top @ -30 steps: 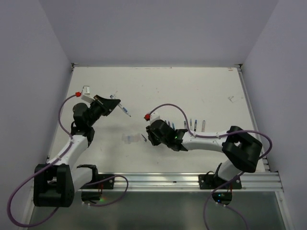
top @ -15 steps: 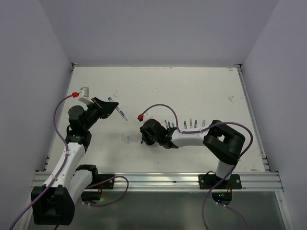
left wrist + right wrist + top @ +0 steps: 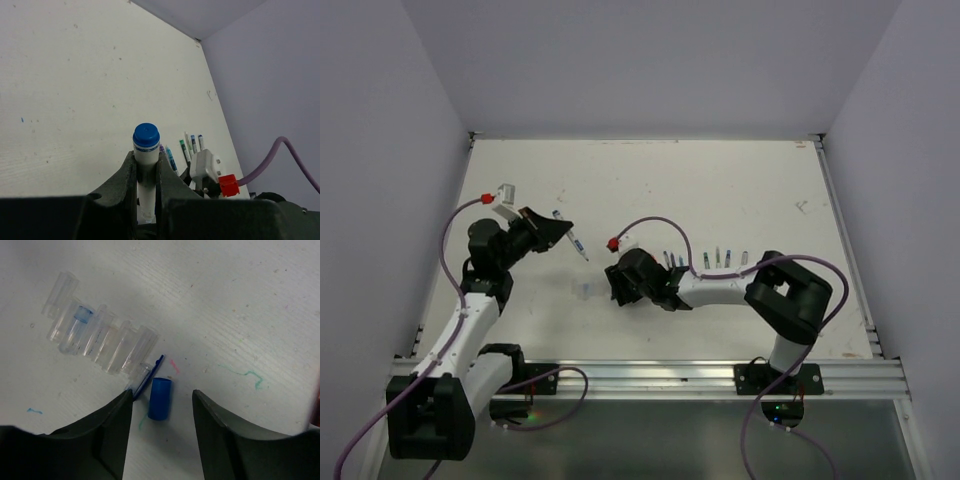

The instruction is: Open the pen caps

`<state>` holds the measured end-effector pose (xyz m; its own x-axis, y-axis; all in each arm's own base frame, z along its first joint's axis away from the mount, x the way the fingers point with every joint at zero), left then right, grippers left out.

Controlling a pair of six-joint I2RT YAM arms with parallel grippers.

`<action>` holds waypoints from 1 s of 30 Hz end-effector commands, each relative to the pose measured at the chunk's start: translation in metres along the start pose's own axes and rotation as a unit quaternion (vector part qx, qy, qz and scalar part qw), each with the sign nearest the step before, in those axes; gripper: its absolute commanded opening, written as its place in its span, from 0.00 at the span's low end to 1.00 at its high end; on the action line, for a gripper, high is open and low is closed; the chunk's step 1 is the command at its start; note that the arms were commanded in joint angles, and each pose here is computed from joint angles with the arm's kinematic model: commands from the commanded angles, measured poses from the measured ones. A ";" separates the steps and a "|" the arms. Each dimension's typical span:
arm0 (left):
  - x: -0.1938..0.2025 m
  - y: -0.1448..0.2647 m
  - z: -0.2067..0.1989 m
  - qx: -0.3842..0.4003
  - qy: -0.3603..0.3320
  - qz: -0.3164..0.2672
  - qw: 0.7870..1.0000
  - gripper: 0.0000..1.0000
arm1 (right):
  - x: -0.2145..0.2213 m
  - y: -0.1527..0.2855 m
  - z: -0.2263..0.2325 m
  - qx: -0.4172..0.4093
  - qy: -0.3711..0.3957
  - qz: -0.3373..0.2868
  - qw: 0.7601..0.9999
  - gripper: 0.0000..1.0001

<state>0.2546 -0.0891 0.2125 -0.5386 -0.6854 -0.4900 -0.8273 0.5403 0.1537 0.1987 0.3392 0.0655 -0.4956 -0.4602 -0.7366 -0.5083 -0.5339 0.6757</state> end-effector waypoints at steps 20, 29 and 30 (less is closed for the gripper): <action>0.141 -0.090 0.005 -0.009 0.085 0.178 0.980 0.00 | -0.011 0.182 -0.102 0.229 -0.137 -0.050 0.962 0.99; 0.191 -0.122 0.009 -0.020 0.119 0.233 0.965 0.02 | 0.011 0.186 -0.100 0.212 -0.146 -0.039 0.966 0.99; 0.193 -0.123 0.008 -0.015 0.123 0.240 0.963 0.05 | 0.012 0.187 -0.100 0.210 -0.146 -0.041 0.966 0.99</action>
<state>0.2408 -0.2660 0.0734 -0.8869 -0.4411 -0.1372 -0.4525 0.7699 0.4500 0.1732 0.1647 0.1776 -0.5836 -0.2078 -0.7850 -0.7666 -0.1781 0.6170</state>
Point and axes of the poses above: each gripper's point midway between its finger pads, its own y axis back along the fingers, its own z axis along the line the jaws close on, x = y × z, the point moved 6 cm from there along y, back along the fingers, and after that the axes turned 12 degrees about y, right-handed, at the moved point
